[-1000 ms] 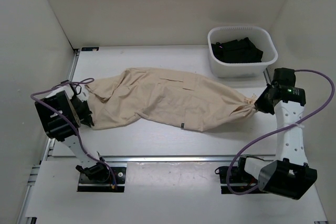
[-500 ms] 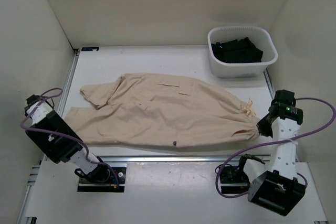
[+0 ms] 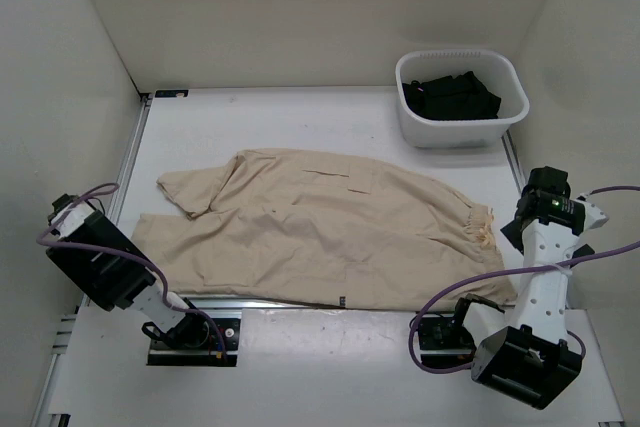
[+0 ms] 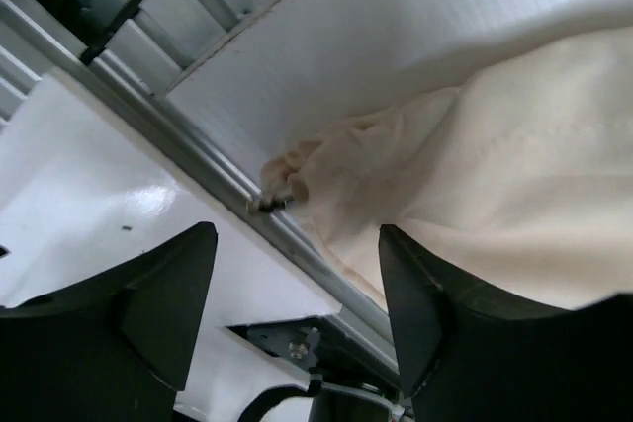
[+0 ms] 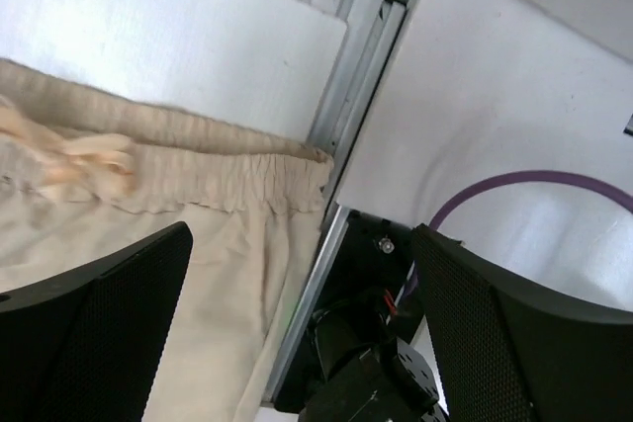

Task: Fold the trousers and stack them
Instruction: Flatten the trousers out, then fold the trousers

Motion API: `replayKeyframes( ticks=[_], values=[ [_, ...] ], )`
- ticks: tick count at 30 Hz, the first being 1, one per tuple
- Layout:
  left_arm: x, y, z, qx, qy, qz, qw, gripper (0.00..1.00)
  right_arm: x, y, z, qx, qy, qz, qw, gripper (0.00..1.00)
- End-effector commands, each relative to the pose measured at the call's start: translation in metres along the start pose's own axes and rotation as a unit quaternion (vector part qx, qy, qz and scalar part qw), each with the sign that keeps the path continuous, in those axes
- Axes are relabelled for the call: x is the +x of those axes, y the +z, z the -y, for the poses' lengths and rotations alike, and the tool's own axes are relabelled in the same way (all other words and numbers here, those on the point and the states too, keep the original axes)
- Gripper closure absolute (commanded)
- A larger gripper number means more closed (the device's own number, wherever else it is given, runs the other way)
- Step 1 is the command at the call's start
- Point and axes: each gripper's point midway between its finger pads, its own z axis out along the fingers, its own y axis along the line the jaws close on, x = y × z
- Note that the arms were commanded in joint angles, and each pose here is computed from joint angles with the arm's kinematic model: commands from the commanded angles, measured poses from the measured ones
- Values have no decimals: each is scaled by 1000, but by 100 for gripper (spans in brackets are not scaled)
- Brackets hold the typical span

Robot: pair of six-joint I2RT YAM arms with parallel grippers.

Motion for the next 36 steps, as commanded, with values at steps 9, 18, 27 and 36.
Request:
replayKeyframes(
  ticks=[9,18,27,36],
  values=[
    [-44,-147,107,177,145,129,965,16,-35,-31,-100,-223,-38,-25,974,10],
    [-10,-121,228,165,340,147,914,15,-50,8,-181,-263,-70,-99,957,14],
    [-34,-72,231,75,344,133,927,47,-49,44,-228,-243,-73,-140,957,12],
    [-29,-70,236,83,350,126,924,86,10,82,-213,-145,-118,-202,961,11]
  ],
)
